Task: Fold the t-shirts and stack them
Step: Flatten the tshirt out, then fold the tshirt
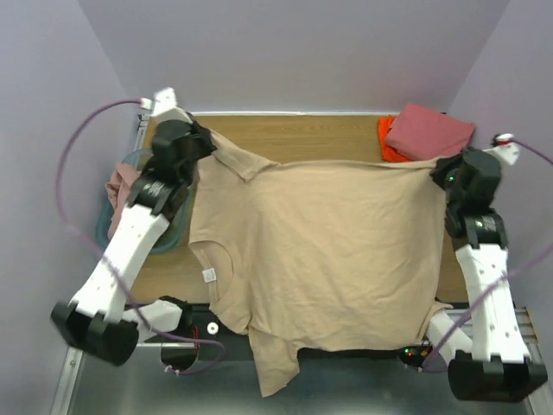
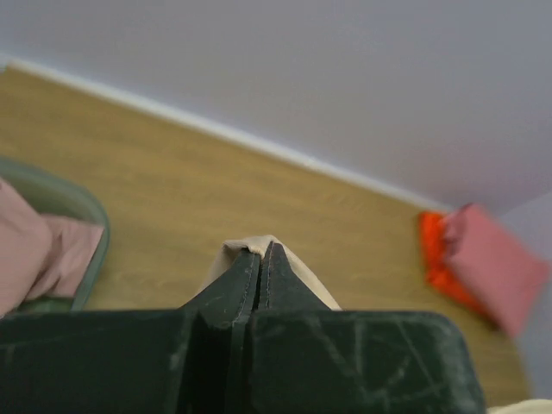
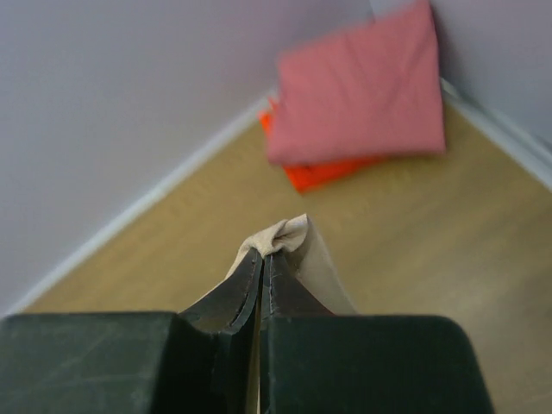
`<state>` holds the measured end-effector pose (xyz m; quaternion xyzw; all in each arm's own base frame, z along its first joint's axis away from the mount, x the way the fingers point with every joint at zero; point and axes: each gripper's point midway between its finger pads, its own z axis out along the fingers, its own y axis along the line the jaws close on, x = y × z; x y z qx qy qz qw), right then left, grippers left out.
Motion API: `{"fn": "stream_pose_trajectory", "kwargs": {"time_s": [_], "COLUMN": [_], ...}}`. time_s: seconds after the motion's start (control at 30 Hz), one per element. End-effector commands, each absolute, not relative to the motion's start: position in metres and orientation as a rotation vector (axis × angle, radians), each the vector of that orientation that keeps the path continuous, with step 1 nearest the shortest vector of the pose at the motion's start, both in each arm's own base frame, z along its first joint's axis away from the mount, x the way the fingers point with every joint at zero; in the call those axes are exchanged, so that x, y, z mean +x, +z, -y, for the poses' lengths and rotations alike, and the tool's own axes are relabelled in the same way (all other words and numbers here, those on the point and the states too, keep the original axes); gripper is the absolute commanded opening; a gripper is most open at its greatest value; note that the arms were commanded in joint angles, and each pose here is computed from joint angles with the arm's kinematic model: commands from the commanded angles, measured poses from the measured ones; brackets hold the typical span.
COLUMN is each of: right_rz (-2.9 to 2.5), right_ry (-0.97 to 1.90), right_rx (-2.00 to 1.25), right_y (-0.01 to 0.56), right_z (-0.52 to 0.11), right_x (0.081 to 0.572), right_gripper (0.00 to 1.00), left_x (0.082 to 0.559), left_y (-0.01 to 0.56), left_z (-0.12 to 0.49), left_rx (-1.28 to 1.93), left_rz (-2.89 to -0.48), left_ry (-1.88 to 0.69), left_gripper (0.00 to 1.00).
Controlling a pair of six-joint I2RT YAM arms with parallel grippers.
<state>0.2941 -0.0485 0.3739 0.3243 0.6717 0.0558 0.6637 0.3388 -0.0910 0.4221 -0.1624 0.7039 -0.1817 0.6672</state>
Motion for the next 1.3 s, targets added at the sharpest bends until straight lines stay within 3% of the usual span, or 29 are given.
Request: {"fn": "stream_pose_trajectory", "kwargs": {"time_s": [0.0, 0.2, 0.43, 0.53, 0.77, 1.27], "right_rz": [-1.57, -1.781, -1.823, -1.84, -1.853, -1.901], "right_ry": [0.098, 0.039, -0.035, -0.039, -0.114, -0.12], "right_rx": [0.796, 0.822, 0.762, 0.761, 0.757, 0.763], "right_y": [0.309, 0.2, 0.173, 0.162, 0.155, 0.153], "right_z": [0.056, 0.058, 0.067, 0.067, 0.077, 0.073], "right_x": [0.343, 0.421, 0.486, 0.5, 0.502, 0.458], "right_gripper": [0.0, 0.0, 0.0, 0.0, 0.0, 0.01], "left_x": [0.395, 0.513, 0.599, 0.609, 0.589, 0.466], "left_y": [0.376, 0.27, 0.201, 0.188, 0.188, 0.144], "left_z": [0.091, 0.103, 0.129, 0.135, 0.125, 0.102], "left_rx": [-0.334, -0.282, -0.196, -0.202, -0.258, -0.464], "left_rz": [-1.608, -1.824, -1.966, -1.997, -1.999, -2.147], "left_ry": [-0.313, -0.253, -0.264, -0.286, -0.267, -0.298], "left_gripper": [0.0, 0.0, 0.0, 0.0, 0.0, 0.0]}}
